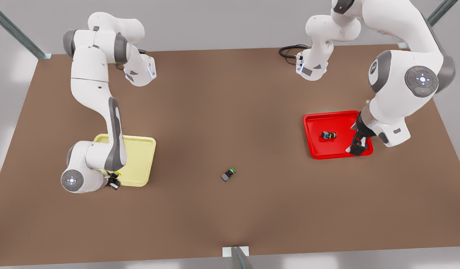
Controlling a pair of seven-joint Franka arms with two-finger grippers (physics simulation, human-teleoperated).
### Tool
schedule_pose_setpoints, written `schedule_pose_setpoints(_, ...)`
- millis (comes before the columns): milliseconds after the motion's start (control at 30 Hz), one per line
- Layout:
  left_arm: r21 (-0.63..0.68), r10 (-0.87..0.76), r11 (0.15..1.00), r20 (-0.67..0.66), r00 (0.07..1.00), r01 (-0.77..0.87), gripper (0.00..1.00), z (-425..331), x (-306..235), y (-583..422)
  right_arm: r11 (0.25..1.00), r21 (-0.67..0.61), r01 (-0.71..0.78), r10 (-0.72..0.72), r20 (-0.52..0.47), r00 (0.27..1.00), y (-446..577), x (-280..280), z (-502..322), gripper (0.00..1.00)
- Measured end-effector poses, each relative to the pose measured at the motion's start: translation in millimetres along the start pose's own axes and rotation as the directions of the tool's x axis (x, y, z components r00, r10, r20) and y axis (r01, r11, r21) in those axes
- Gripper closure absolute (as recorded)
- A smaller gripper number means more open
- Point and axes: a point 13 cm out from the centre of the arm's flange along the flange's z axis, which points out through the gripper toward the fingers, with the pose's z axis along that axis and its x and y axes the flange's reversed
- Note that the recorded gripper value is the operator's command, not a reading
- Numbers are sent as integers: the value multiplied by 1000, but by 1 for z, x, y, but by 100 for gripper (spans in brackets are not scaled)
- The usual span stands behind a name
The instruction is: Place the switches on the corresponding trays according to their colors
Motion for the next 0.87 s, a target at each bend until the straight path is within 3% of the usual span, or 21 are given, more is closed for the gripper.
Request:
schedule_pose_setpoints(133, -65, 242, 967, -60, 968, -245, 0, -7, 8, 36, 990, 48, 135, -129, -110, 985, -35, 39, 52, 52)
schedule_pose_setpoints(167, -75, 296, 950, -76, 952, -302, 0, -2, 9, 37, 985, 50, 167, -159, -126, 979, -40, 47, 62, 0)
schedule_pose_setpoints(433, -80, 617, 770, -159, 770, -633, 0, 12, 22, 43, 938, 15, 346, -346, -33, 938, -25, 26, 34, 0)
schedule_pose_setpoints(533, -74, 667, 725, -176, 724, -685, 0, 15, 23, 43, 918, -34, 395, -390, 89, 916, -9, 3, -46, 0)
schedule_pose_setpoints(667, -65, 716, 673, -189, 672, -736, 0, 18, 24, 44, 898, -79, 433, -403, 251, 880, -66, -4, -189, 0)
schedule_pose_setpoints(767, -57, 746, 640, -194, 637, -766, 0, 18, 24, 45, 877, -56, 478, -442, 296, 847, -111, 21, -267, 0)
schedule_pose_setpoints(867, -50, 770, 611, -198, 607, -790, 0, 18, 24, 45, 855, -30, 517, -495, 245, 834, -131, 42, -280, 0)
